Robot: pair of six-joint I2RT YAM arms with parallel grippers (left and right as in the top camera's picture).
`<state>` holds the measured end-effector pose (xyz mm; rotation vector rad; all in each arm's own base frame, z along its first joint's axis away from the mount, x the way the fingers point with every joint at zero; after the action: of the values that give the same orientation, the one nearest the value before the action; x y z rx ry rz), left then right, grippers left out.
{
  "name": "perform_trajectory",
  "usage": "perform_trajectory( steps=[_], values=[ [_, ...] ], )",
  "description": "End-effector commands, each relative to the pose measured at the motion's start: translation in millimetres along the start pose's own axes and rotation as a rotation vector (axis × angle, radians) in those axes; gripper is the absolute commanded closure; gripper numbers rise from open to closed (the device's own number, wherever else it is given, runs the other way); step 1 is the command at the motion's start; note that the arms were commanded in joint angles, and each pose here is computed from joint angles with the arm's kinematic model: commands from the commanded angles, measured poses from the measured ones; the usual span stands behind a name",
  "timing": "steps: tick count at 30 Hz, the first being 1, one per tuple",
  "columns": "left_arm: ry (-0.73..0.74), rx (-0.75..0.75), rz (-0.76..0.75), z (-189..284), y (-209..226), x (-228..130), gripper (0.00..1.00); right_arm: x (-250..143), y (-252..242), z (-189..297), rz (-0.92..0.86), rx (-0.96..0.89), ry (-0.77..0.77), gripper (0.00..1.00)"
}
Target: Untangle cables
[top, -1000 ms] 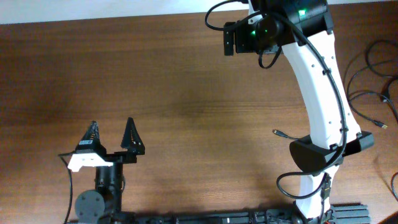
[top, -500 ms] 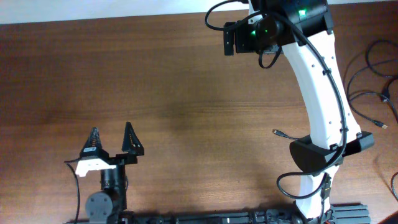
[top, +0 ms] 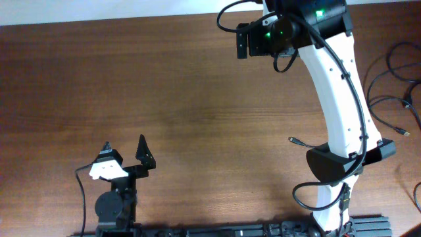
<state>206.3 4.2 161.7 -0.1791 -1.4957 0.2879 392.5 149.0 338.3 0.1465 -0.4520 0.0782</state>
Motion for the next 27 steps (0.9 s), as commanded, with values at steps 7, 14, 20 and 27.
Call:
perform_trajectory(
  steps=[7,14,20,27],
  values=[
    [0.001,0.000,-0.019,0.4,0.7,-0.4,0.01,-0.5,0.5,10.4,0.007,0.008,-0.022,0.01],
    [0.001,0.000,-0.019,0.4,0.7,-0.4,0.01,-0.5,0.5,10.4,0.007,0.008,-0.022,0.01],
    [0.001,0.000,-0.019,0.4,0.7,-0.5,0.01,2.3,-9.7,10.8,0.034,-0.068,-0.042,0.01],
    [0.001,0.000,-0.019,0.4,0.7,-0.4,0.01,-0.3,-17.9,10.6,0.052,-0.125,-0.030,0.01]
  ],
)
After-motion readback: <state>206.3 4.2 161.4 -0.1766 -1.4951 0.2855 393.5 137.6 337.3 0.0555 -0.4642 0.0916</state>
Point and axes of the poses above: each gripper's point midway between its finger pads, its own z axis back along the fingers, its own y axis along the line the jaws close on, x = y × z, the point moved 4 cm from there along z, back along the fingers, and after that the axes turned 3 degrees about z, right-handed, at the moved point
